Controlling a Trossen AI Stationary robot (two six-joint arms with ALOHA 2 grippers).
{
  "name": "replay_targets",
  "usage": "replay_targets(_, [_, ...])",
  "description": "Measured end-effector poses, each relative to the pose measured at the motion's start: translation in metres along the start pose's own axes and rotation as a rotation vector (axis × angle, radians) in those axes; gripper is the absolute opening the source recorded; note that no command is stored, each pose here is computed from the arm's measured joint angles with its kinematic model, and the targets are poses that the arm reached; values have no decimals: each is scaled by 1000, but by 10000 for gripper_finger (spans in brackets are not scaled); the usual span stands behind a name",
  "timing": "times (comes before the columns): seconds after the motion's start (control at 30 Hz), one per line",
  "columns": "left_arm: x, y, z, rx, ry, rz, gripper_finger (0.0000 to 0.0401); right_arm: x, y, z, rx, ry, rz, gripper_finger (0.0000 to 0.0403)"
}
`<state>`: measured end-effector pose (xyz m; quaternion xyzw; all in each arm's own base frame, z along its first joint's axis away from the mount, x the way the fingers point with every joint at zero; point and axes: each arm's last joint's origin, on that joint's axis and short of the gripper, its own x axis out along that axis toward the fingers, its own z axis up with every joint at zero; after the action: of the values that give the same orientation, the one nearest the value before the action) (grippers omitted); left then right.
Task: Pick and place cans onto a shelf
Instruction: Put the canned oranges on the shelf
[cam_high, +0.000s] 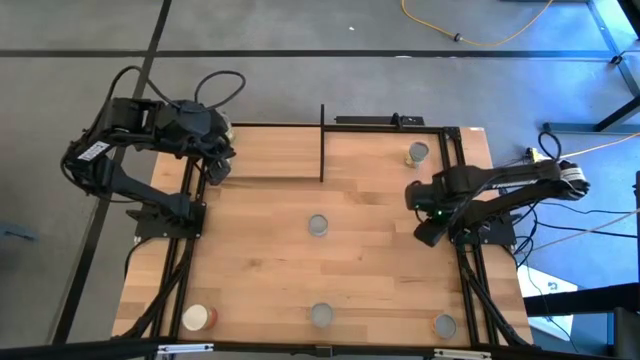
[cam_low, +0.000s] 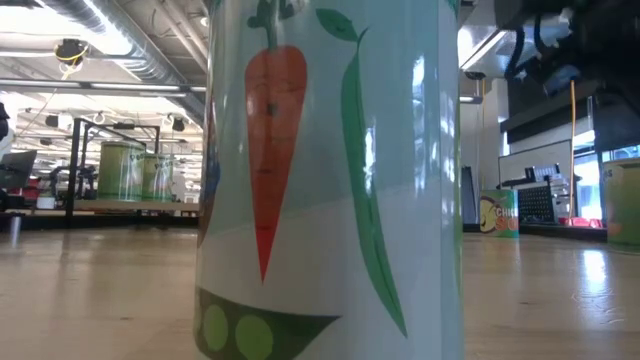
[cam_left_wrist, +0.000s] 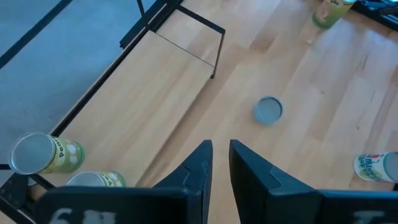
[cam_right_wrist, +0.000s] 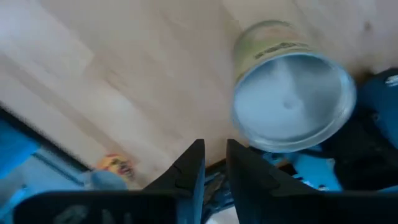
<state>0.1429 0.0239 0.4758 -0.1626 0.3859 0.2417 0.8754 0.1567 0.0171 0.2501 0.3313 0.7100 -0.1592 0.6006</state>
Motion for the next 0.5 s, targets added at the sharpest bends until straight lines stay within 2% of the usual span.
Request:
replay_targets(0.33, [0,0,0,-27,-1,-1,47,11,-1,7,-39,-36,-74,68])
replay_targets(0.5, [0,0,0,-51,-2,-1,47,11,0,9,-41,-57,-76,68])
